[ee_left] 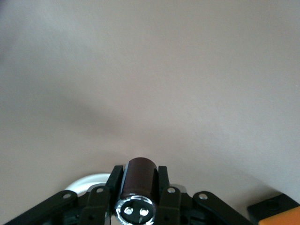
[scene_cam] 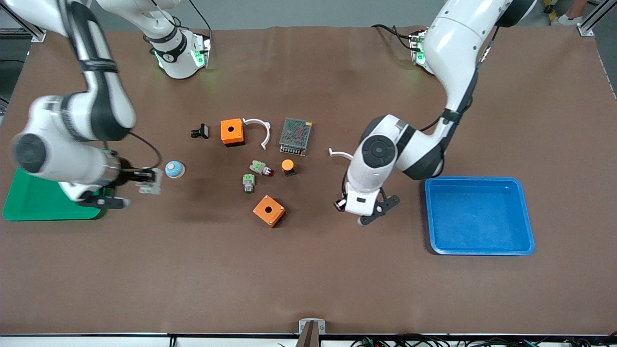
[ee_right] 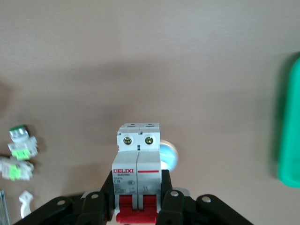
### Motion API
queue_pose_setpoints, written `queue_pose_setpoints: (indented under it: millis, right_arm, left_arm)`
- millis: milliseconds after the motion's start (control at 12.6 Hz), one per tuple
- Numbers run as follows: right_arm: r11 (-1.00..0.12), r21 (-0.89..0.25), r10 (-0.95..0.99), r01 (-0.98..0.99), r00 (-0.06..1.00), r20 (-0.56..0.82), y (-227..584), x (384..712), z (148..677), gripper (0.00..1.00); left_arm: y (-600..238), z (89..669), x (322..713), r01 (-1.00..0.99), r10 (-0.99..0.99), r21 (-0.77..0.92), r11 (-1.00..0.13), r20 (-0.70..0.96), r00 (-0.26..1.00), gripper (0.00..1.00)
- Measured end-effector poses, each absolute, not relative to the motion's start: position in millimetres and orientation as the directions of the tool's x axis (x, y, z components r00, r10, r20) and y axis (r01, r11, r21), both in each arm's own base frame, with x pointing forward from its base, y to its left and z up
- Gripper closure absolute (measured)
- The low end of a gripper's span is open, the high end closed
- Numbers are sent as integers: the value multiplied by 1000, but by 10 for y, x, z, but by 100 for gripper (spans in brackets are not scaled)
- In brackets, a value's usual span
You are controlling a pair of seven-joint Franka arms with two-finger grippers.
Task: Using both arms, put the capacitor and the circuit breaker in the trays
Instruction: 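Carry the breaker to the green tray while the left gripper carries the capacitor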
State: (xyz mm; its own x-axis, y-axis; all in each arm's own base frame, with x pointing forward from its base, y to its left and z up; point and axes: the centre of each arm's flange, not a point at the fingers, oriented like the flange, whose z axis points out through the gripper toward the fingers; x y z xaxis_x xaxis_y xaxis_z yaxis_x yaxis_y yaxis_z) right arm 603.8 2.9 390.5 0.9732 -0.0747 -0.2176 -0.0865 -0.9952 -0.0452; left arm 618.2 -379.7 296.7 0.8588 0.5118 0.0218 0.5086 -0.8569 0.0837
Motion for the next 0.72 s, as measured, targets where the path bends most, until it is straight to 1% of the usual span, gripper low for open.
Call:
queue_pose_setpoints:
  millis: [159, 318, 397, 556, 715]
  right_arm:
    - [-997, -49, -48, -59, 976, -214, -717, 6032, 4043, 60]
    - [-999, -10, -39, -42, 975, -218, -1423, 5926, 4025, 60]
    - [-999, -8, -35, -37, 975, -218, -1773, 5853, 4014, 60]
    - [-1000, -15, -22, -26, 980, -199, -2400, 5723, 3928, 60]
    - [-1000, 10, -6, -5, 987, -164, -2936, 5636, 3710, 60]
  left_arm:
    - [-3385, 3132, 6385, 443, 446, 69, -894, 33, 894, 65]
    - [-2948, 3234, 6563, 389, 391, 50, -920, 34, 920, 65]
    - [-2728, 3255, 6640, 360, 361, 38, -932, 30, 932, 65]
    - [-2293, 3234, 6758, 298, 298, 10, -955, 6, 955, 65]
    - [-1935, 3238, 6836, 251, 251, -5, -968, -14, 968, 65]
